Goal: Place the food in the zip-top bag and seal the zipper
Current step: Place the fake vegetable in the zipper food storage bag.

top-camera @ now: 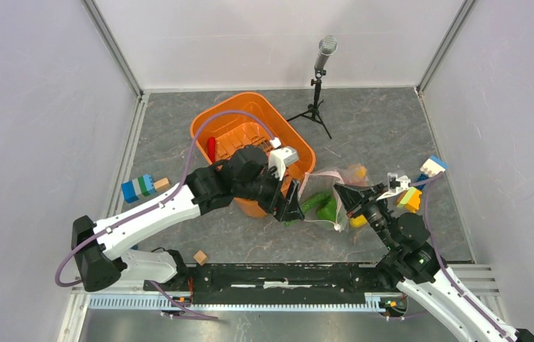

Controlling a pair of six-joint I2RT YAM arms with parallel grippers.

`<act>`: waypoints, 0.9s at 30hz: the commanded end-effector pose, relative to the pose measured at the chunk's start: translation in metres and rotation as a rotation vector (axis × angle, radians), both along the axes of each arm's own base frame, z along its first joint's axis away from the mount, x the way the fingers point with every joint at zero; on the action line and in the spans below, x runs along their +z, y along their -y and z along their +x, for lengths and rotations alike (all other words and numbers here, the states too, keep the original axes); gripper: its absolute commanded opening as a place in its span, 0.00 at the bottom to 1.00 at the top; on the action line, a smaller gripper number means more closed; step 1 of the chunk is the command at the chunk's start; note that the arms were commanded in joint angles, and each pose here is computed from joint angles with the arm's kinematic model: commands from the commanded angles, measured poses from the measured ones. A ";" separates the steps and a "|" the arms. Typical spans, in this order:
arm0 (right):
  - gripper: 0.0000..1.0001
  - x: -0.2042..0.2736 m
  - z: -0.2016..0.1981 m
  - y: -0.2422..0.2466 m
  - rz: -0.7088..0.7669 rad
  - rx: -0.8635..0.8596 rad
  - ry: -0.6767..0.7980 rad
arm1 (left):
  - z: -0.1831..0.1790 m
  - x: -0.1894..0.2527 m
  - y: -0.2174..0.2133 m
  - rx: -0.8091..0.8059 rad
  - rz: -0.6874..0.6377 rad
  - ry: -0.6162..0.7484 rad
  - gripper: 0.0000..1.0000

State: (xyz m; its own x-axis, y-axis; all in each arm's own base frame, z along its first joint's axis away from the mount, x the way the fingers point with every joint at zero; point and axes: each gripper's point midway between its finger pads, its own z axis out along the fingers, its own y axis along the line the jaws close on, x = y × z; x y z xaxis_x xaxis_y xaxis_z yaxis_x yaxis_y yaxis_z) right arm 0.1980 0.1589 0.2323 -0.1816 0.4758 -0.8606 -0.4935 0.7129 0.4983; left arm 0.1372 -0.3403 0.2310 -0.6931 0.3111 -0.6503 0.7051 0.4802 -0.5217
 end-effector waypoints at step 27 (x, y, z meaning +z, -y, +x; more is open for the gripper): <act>0.00 0.000 -0.003 -0.007 -0.009 0.039 -0.016 | -0.001 -0.026 0.007 0.035 0.040 0.010 0.16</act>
State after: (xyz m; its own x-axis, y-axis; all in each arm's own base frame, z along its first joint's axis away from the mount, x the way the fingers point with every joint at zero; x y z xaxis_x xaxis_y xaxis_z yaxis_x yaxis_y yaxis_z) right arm 0.1983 0.1636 0.2225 -0.2218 0.4563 -0.8617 -0.4876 0.7134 0.5033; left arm 0.1279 -0.3335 0.1633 -0.7297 0.4190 -0.5404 0.6743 0.5720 -0.4670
